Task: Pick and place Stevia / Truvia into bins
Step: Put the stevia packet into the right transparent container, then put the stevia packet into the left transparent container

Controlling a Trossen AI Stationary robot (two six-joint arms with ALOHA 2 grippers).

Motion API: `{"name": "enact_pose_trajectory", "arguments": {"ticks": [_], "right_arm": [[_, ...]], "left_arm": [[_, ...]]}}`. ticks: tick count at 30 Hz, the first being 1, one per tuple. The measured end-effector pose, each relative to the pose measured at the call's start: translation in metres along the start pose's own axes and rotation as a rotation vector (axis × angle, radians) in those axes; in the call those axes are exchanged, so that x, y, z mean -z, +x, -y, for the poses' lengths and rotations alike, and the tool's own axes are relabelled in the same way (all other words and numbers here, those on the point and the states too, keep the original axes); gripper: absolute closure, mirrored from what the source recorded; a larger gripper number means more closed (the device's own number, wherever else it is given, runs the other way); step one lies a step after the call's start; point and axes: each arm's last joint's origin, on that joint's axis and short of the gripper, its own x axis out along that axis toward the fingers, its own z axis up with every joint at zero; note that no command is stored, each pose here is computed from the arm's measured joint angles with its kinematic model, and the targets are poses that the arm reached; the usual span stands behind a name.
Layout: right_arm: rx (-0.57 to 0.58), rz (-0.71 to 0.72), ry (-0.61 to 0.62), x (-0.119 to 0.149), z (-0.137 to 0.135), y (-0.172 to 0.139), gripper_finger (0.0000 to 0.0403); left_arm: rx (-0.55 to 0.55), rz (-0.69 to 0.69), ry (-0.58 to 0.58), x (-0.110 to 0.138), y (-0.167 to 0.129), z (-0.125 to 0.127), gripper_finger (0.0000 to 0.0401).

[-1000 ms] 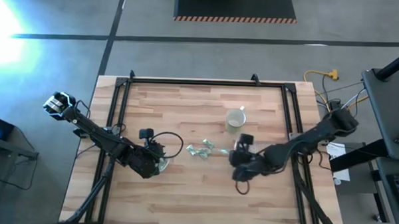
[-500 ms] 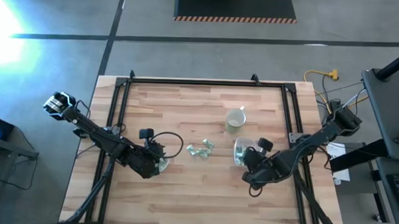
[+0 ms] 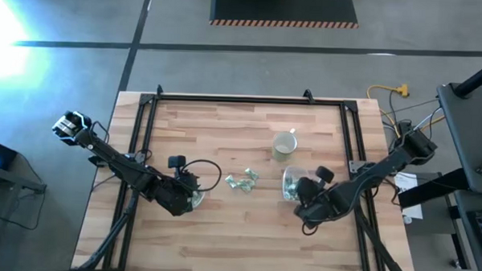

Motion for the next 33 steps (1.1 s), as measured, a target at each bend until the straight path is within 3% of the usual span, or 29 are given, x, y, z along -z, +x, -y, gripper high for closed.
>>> {"name": "enact_pose_trajectory", "arguments": {"ticks": [9, 14, 20, 25, 33], "right_arm": [[0.013, -0.009, -0.021, 0.002, 0.002, 0.002, 0.0297], [-0.029, 0.024, -0.056, -0.009, -0.004, -0.009, 0.0273], [-0.024, 0.186, -0.096, -0.025, -0.01, -0.023, 0.027], [-0.076, 0.29, -0.187, -0.034, -0.02, -0.026, 0.0279], [-0.122, 0.355, -0.265, -0.039, -0.027, -0.028, 0.0293]], "left_arm": [[0.007, 0.014, -0.011, -0.001, 0.0, 0.001, 0.0299], [0.052, 0.104, 0.027, -0.005, 0.005, 0.007, 0.0299], [0.088, 0.266, 0.17, -0.02, 0.015, 0.023, 0.0299], [0.052, 0.339, 0.288, -0.03, 0.04, 0.036, 0.0299], [0.067, 0.214, 0.363, -0.035, 0.094, 0.039, 0.0299]]}}
